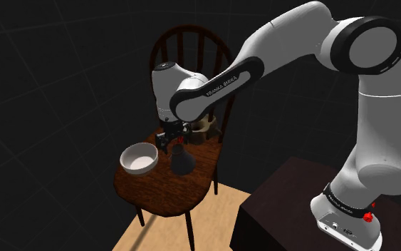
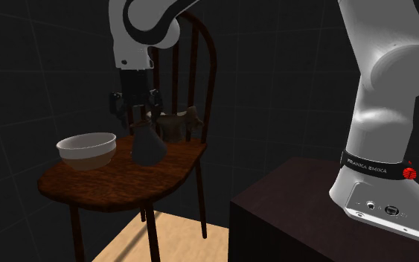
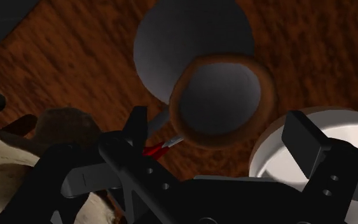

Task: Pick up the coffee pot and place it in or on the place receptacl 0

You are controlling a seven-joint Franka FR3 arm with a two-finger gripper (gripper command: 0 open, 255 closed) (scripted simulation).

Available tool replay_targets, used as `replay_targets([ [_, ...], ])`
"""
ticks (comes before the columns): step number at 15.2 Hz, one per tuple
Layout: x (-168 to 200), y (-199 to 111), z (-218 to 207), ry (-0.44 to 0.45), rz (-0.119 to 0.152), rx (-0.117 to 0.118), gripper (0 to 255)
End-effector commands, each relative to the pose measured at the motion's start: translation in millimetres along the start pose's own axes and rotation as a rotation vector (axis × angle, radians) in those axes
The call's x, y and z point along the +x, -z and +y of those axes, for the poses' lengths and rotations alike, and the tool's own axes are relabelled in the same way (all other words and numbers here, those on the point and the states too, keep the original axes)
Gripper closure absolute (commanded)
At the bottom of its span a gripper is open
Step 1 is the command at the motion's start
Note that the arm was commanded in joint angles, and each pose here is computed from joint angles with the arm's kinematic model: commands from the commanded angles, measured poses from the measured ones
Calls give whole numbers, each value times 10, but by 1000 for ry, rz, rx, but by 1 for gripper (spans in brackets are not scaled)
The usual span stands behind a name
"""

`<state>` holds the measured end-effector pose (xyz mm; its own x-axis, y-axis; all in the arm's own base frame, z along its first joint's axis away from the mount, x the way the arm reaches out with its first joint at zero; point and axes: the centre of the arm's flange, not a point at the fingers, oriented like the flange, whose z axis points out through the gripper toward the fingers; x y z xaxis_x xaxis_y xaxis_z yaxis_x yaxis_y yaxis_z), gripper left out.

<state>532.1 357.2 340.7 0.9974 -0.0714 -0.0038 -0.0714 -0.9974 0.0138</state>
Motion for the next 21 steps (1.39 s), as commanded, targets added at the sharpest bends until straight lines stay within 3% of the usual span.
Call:
replay_targets([
  [1,-4,-155,44,-2,-17,-9,0],
  [7,-4,-155,44,-2,-17,-9,0],
  [8,-4,-155,39,-2,-17,-9,255],
  [17,-4,-155,44,-2,-17,-9,255],
  [21,-4,57,47,-2,-17,-9,255],
])
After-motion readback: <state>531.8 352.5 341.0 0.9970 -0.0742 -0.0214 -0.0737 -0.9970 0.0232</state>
